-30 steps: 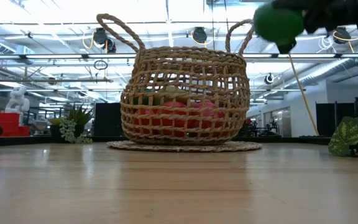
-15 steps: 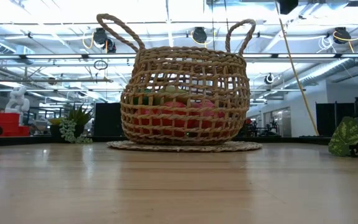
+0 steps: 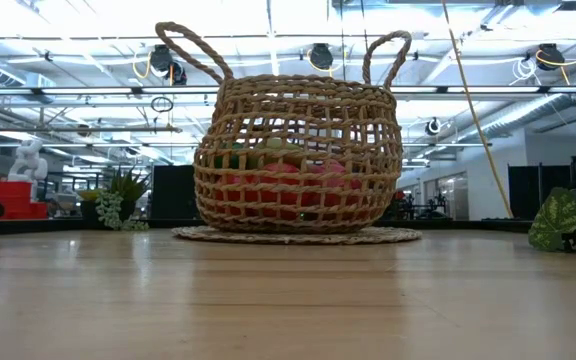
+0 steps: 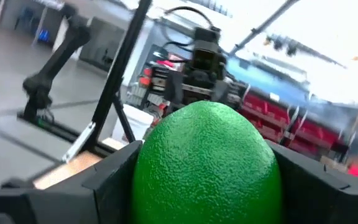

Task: Build produce basket
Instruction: Put the top green lime into the basket

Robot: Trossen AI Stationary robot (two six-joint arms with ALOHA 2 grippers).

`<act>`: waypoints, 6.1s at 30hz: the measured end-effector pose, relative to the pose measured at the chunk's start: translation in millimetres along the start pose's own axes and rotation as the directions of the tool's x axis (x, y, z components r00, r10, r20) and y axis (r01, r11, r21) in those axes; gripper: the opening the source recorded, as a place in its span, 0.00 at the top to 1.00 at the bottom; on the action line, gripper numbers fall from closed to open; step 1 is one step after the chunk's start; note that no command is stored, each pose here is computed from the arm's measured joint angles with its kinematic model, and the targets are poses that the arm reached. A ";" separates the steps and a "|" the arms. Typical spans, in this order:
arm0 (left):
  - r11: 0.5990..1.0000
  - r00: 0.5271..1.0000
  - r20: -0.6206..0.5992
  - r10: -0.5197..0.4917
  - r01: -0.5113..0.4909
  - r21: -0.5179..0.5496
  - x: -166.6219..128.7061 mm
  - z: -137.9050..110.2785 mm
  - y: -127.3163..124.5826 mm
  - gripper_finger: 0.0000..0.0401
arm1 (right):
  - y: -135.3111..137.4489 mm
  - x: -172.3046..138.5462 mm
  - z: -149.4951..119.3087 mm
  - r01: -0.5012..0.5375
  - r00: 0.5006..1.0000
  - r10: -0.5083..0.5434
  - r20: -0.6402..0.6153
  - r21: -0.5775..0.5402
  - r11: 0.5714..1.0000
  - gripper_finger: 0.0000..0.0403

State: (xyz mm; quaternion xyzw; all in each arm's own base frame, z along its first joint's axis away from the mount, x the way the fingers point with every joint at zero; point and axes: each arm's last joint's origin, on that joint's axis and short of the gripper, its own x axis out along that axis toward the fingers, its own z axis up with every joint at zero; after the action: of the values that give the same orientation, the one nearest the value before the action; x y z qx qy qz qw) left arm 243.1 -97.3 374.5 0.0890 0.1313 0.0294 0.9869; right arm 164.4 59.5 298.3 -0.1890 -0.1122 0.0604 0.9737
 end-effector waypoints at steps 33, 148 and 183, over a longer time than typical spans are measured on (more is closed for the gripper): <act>1.000 1.000 0.001 0.000 0.000 0.009 0.0 0.1 0.1 0.39 | 52.3 -13.8 27.0 0.062 0.998 -0.066 0.009 -0.496 0.866 0.26; 0.994 0.989 0.146 0.013 -0.029 0.105 50.4 1.2 -24.5 0.09 | 67.8 75.6 27.4 0.241 0.946 -0.317 -0.072 -0.499 0.832 0.23; 0.994 0.970 0.222 0.103 -0.095 -0.046 121.8 -23.3 -18.4 0.00 | 72.1 112.2 -31.2 0.068 0.880 -0.451 -0.152 -0.898 0.435 0.23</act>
State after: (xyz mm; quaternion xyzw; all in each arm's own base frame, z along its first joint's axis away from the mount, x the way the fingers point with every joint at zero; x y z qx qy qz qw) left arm 354.9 -101.7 318.1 0.0810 0.0142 0.0708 0.9941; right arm 275.0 132.9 264.5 -0.6444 0.0305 -0.1957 0.7386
